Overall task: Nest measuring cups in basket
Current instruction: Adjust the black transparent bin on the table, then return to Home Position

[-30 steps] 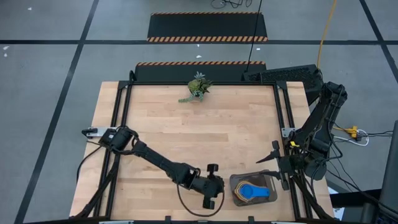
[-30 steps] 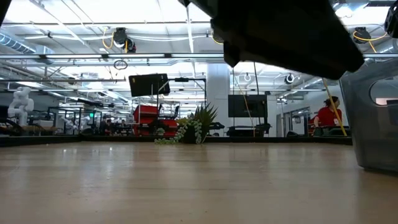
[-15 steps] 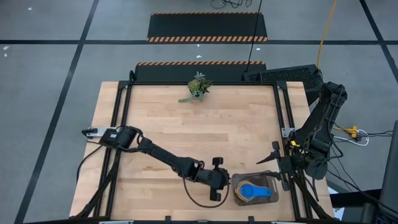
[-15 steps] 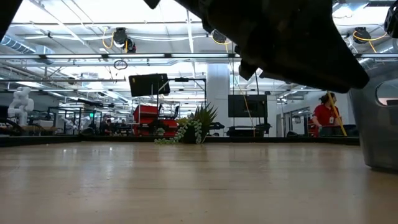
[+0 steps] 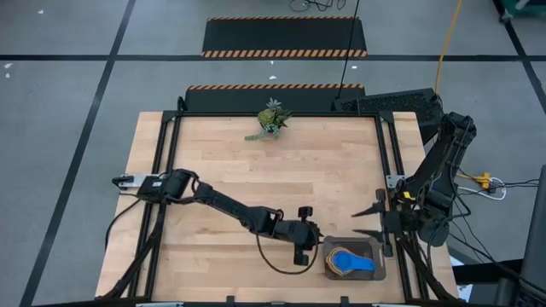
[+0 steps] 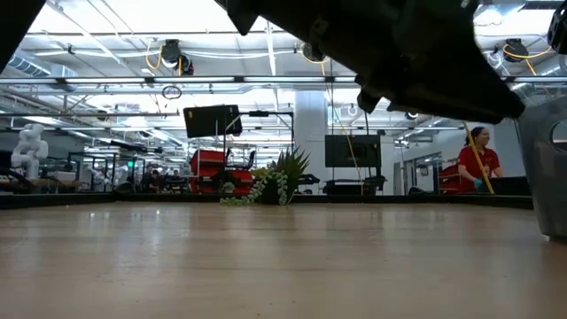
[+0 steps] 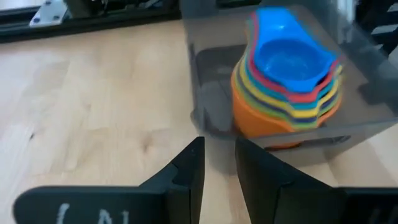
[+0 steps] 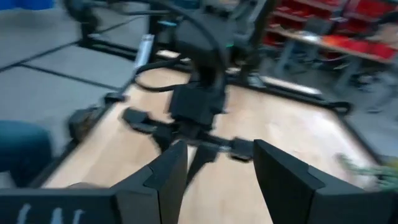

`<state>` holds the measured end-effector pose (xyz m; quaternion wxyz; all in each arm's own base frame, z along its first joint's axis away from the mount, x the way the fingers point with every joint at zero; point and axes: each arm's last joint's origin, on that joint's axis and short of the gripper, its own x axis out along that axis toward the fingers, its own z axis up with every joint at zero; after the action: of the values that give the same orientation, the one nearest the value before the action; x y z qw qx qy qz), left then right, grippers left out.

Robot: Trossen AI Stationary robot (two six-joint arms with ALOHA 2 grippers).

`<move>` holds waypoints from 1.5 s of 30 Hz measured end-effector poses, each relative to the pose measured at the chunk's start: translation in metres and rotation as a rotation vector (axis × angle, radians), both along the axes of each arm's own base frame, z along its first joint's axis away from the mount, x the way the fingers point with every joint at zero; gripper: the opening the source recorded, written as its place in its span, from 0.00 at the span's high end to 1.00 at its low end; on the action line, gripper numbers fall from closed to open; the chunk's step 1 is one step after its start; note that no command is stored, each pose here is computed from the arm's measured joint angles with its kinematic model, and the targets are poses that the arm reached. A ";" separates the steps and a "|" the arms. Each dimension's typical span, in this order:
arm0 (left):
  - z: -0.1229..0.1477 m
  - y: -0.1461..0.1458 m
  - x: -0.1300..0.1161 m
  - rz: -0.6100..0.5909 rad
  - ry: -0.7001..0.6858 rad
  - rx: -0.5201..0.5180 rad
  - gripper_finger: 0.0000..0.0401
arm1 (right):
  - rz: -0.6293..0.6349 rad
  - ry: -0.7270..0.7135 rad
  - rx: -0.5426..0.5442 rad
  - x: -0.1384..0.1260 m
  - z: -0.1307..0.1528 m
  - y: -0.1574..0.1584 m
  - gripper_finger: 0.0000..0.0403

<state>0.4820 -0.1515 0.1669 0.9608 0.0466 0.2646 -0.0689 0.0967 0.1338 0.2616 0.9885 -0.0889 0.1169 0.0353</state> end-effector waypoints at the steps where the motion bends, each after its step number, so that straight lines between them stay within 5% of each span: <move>1: 0.000 0.004 0.000 0.006 0.010 0.004 0.77 | -0.030 -0.011 -0.014 0.000 0.000 -0.001 0.57; 8: 0.054 0.032 -0.012 0.094 0.002 0.073 0.77 | -0.215 -0.070 -0.120 0.004 -0.006 -0.013 0.59; 15: 0.095 0.052 -0.024 0.137 -0.057 0.158 0.77 | -0.201 -0.039 -0.099 0.013 -0.005 -0.030 0.80; 20: 0.098 0.068 -0.027 0.143 -0.013 0.204 0.77 | -0.177 -0.016 -0.135 0.017 -0.007 -0.040 0.98; 25: 0.102 0.090 -0.036 0.176 0.058 0.225 0.77 | -0.163 0.011 -0.147 0.021 -0.011 -0.046 0.98; 29: 0.097 0.109 -0.060 0.219 0.030 0.204 0.77 | -0.176 0.026 -0.174 0.024 -0.017 -0.051 1.00; 35: 0.099 0.131 -0.128 0.315 -0.029 0.136 0.77 | -0.212 0.010 -0.224 0.027 -0.015 -0.058 1.00; 45: 0.121 0.133 -0.233 0.431 -0.235 0.129 0.77 | -0.274 -0.031 -0.254 0.034 -0.007 -0.073 1.00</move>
<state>0.2494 -0.0188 0.2877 0.9725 0.0578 0.1587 0.1604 0.1306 0.0613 0.2548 0.9666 -0.1968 0.1161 -0.1161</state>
